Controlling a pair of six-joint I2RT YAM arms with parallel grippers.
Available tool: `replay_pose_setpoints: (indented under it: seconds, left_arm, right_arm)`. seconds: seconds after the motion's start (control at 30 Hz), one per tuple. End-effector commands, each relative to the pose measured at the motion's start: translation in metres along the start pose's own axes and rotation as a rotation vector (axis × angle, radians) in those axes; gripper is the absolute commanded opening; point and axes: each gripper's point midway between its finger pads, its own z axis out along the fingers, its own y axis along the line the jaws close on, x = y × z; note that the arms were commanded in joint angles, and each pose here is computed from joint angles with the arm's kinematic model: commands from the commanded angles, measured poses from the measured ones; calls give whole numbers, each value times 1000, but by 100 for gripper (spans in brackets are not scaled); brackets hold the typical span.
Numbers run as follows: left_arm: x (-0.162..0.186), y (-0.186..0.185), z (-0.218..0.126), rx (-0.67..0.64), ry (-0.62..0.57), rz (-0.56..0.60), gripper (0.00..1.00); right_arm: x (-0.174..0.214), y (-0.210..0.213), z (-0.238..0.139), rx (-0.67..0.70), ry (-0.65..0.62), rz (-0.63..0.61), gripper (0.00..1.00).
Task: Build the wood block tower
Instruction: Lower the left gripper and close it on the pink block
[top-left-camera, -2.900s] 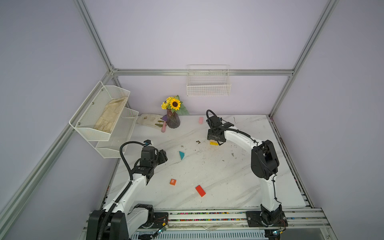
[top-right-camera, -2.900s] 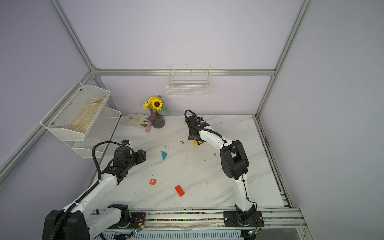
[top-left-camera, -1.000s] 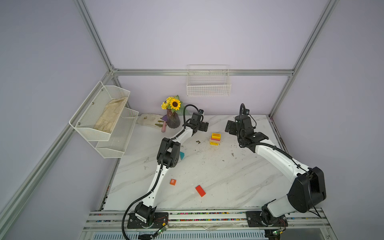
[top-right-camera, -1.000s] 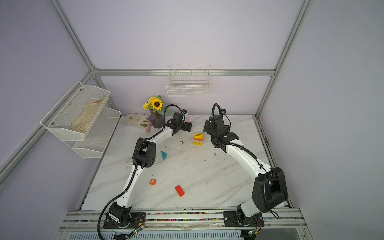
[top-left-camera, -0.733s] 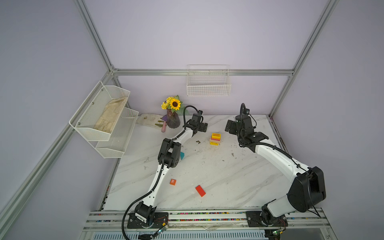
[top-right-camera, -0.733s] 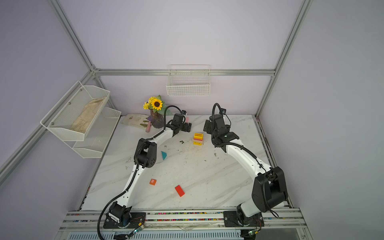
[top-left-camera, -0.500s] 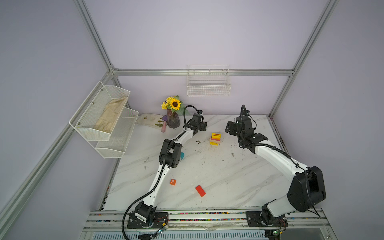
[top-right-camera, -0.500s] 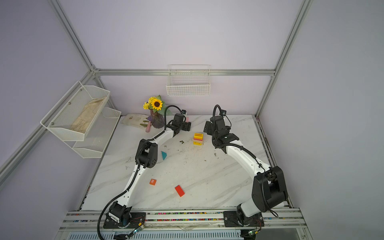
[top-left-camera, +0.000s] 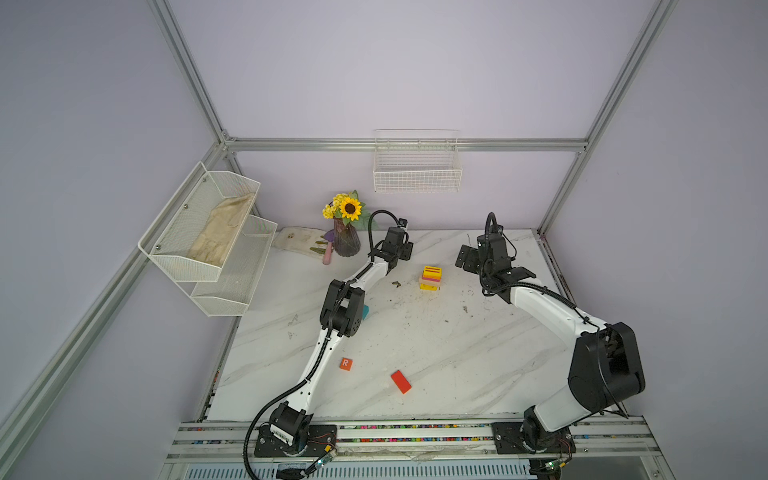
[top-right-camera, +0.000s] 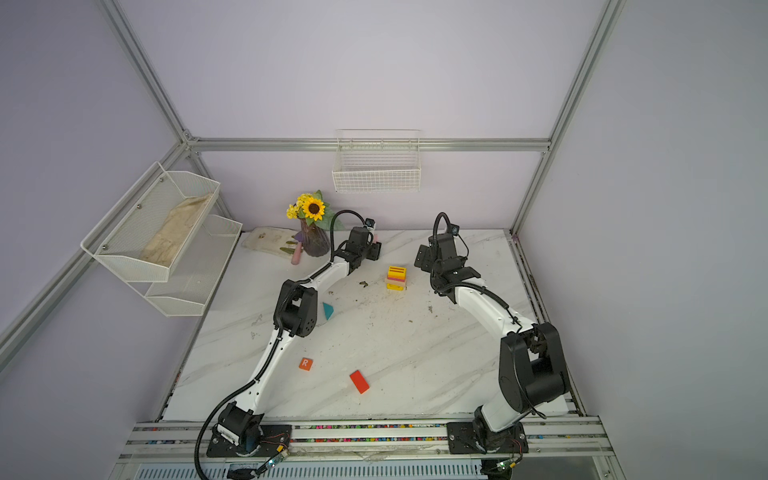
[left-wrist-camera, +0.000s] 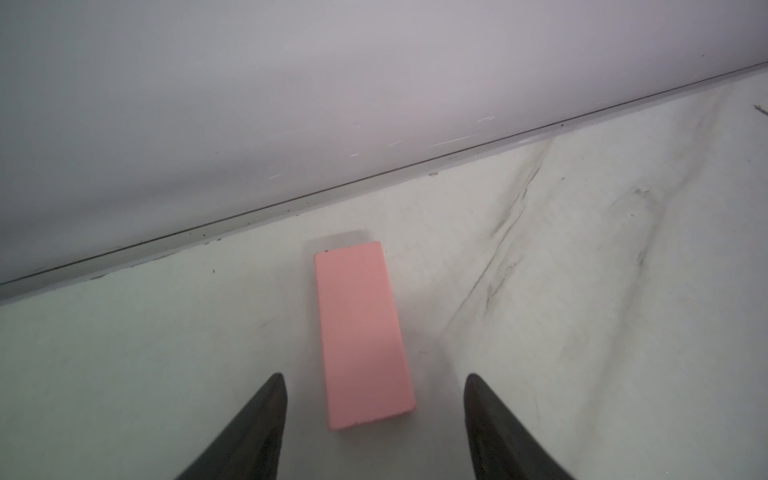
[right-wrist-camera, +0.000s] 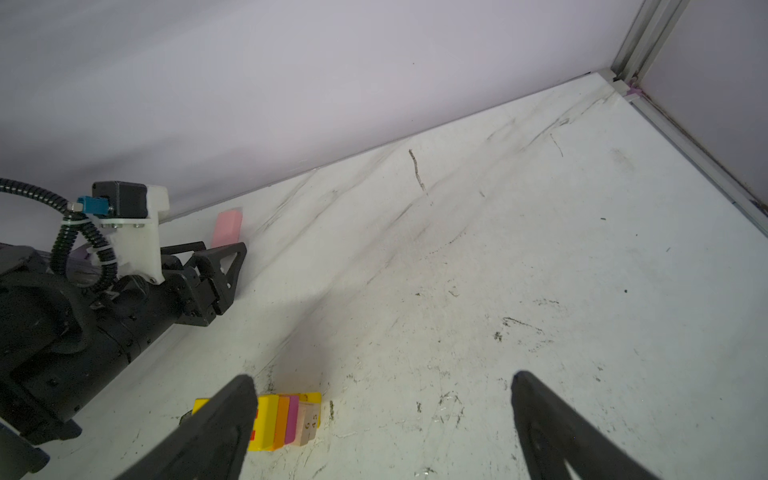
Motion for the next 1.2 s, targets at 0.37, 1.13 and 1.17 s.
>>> replay_pose_setpoints:
  seconds: [0.37,1.13,1.17]
  left_arm:
    - [-57,-2,-15,-2,-137,-5,45]
    - [-51,2,-52,9,-65,-27,17]
    - [-48,-1,-59,28,-51,-35,16]
  right_arm:
    - [-4,-5,-7,-29,-19,44,97]
    - [-3,-8,-6,-40,-6,60,97]
    - [-4,-7,-6,-42,-7,60,97]
